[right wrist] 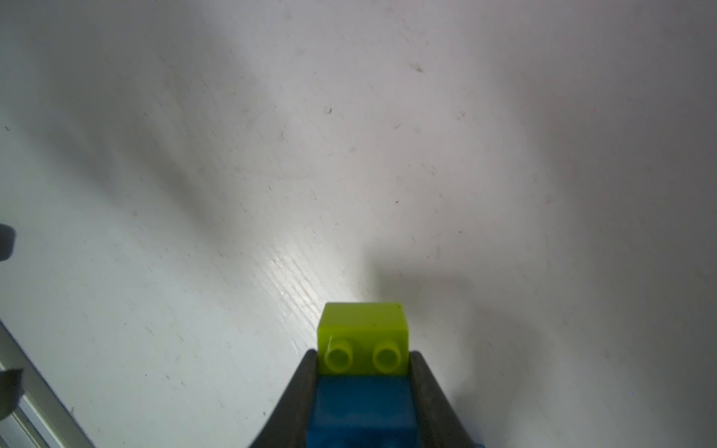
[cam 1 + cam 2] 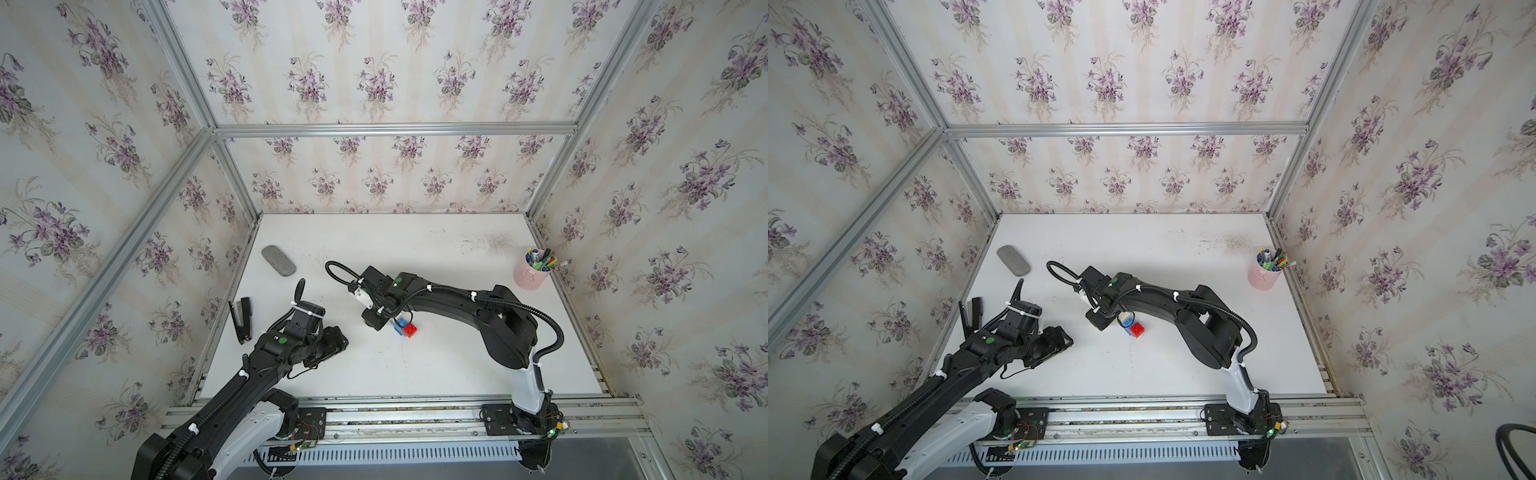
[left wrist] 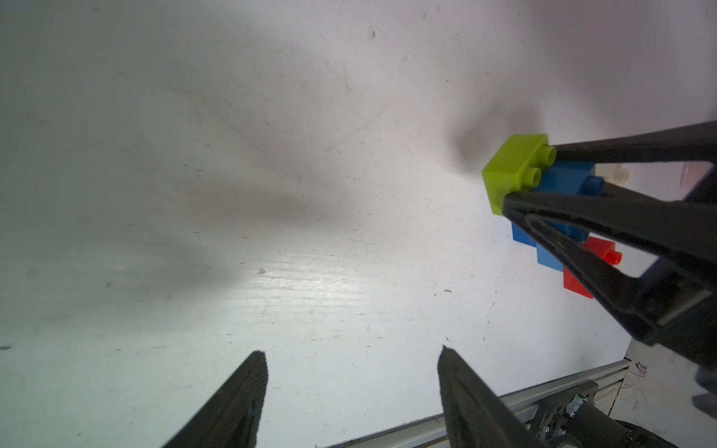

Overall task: Assemble the letter y with lego
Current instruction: Place the lego brick at the center of the board.

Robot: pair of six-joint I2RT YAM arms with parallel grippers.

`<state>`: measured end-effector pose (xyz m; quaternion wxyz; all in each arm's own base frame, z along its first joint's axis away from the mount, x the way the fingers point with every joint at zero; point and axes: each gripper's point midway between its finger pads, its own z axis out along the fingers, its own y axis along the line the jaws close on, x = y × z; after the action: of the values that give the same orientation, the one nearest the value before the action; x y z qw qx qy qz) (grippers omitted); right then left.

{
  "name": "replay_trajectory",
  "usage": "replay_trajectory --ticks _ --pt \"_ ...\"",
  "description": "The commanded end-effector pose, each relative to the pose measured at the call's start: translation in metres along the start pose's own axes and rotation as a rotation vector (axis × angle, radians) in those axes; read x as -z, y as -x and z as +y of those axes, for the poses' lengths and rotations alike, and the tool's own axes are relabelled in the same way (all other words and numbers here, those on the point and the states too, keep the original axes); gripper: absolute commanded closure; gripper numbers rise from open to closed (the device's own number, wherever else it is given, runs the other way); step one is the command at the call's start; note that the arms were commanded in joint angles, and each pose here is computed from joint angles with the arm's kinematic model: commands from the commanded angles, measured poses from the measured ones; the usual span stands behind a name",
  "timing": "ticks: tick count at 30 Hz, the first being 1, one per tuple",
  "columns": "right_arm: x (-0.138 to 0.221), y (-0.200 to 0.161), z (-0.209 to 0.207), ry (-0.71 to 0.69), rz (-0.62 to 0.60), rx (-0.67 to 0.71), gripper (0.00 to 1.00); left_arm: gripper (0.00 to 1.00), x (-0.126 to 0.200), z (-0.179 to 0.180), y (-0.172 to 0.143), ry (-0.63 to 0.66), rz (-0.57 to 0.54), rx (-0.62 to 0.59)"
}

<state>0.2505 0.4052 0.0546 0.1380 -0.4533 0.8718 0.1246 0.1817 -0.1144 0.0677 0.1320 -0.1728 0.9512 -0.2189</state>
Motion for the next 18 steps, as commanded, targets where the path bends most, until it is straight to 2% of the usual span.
replay_trajectory --ticks 1,18 --pt "-0.005 0.003 0.001 -0.007 -0.004 0.028 0.7 0.29 -0.001 0.004 -0.004 0.009 0.017 0.004" --pt "-0.025 -0.003 0.002 -0.012 0.018 0.054 0.66 0.29 -0.001 0.007 -0.006 0.007 0.021 0.009"
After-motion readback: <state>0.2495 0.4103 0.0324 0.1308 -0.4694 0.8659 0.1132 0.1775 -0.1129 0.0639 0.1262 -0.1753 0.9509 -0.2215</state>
